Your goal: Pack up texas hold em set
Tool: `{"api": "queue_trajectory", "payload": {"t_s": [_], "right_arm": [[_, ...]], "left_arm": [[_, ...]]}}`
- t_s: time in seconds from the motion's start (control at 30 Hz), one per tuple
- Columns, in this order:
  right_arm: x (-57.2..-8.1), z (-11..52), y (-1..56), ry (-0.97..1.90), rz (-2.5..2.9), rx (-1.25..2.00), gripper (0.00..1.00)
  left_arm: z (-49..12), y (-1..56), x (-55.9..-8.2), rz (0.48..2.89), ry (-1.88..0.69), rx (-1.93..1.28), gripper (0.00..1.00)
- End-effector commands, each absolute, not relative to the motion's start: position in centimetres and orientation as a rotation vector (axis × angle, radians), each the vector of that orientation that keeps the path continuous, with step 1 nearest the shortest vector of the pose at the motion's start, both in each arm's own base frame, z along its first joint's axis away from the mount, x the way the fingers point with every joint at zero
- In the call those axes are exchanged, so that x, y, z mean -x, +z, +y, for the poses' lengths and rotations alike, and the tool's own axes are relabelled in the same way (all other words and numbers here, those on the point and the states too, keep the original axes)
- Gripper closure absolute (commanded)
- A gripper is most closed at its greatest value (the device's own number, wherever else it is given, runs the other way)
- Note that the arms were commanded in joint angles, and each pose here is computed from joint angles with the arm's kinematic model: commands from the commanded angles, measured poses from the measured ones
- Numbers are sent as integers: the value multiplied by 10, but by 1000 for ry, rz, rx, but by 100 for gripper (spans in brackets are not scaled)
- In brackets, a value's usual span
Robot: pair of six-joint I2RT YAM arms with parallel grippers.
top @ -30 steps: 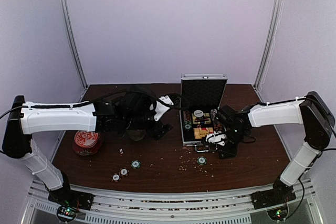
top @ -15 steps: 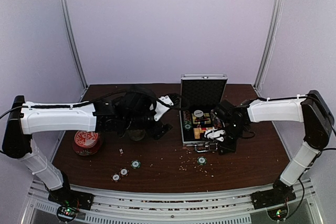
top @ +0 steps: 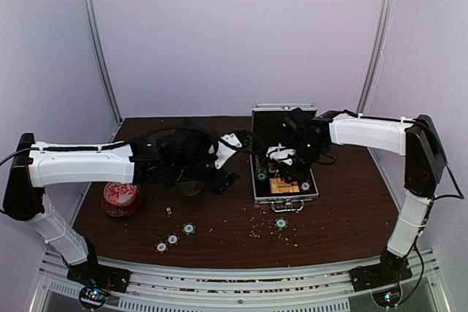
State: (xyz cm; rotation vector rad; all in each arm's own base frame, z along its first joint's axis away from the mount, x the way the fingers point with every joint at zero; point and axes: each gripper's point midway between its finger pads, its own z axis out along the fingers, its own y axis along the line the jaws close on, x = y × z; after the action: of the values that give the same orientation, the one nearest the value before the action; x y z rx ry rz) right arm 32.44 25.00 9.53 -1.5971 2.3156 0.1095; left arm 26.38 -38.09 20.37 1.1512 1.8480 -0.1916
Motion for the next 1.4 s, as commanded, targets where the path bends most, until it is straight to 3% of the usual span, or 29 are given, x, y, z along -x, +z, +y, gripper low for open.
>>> {"api": "queue_trajectory", "payload": {"t_s": [0.0,0.33,0.83,1.37], "right_arm": [[-358,252,86,17,2347,1496,89],[-394,255,71,-7,2377,1392,89],[-399,253,57,-9,2403,1372,87],[-394,254,75,26,2393,1354,72]], "left_arm": [[-386,208,-261,1821,-202,-1152,21],[-388,205,-259,1820,-195,-1163,21],[-387,206,-259,1816,-188,-1167,21],[-386,206,-260,1818,-180,-1162,21]]}}
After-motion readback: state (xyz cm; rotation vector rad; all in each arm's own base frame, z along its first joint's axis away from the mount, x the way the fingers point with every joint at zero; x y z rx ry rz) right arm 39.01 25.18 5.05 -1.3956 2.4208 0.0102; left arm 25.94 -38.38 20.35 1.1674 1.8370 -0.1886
